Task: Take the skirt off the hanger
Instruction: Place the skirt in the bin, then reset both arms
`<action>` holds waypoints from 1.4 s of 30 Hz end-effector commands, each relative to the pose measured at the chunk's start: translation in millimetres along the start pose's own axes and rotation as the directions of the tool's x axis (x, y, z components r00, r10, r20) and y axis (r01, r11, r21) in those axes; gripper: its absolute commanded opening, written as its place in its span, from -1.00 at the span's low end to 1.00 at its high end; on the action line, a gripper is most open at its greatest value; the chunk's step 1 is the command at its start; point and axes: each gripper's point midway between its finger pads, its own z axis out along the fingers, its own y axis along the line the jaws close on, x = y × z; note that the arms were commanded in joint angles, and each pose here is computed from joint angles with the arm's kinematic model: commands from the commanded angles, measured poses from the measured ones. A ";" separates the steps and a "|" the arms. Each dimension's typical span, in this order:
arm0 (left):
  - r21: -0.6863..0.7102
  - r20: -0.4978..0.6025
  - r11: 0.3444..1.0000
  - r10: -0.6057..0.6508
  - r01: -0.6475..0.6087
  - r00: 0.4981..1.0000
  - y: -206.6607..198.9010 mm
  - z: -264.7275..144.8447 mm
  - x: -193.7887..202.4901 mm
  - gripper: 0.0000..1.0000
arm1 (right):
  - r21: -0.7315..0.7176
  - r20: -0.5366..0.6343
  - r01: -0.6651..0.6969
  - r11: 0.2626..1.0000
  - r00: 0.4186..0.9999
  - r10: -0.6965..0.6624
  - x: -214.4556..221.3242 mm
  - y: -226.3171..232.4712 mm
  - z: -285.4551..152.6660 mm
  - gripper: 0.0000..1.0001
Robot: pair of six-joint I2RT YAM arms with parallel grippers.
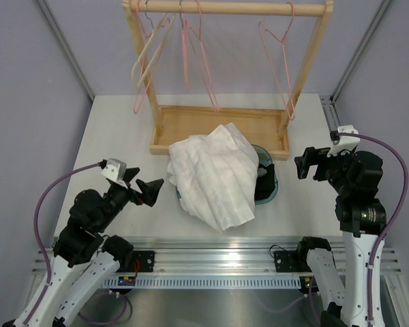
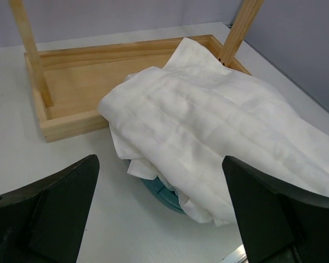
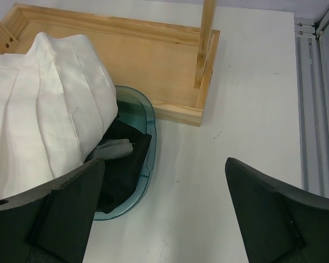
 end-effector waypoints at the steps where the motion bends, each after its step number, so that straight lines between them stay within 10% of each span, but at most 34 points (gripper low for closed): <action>1: -0.079 -0.031 0.988 0.127 -0.129 0.991 22.2 -8.5 15.6 0.98 | 0.050 0.032 -0.040 0.998 0.999 0.038 -12.8 -3.2 -14.8 0.99; 11: -0.081 -0.025 0.976 0.200 -0.202 0.979 25.6 -13.2 14.2 0.98 | 0.334 0.160 -0.238 0.912 0.968 0.194 2.9 -53.4 -10.0 0.99; 42: -0.108 0.072 0.969 0.233 -0.224 0.970 31.1 -20.5 13.9 0.98 | 0.333 0.203 -0.246 0.910 0.961 0.186 10.3 -54.8 -14.3 0.99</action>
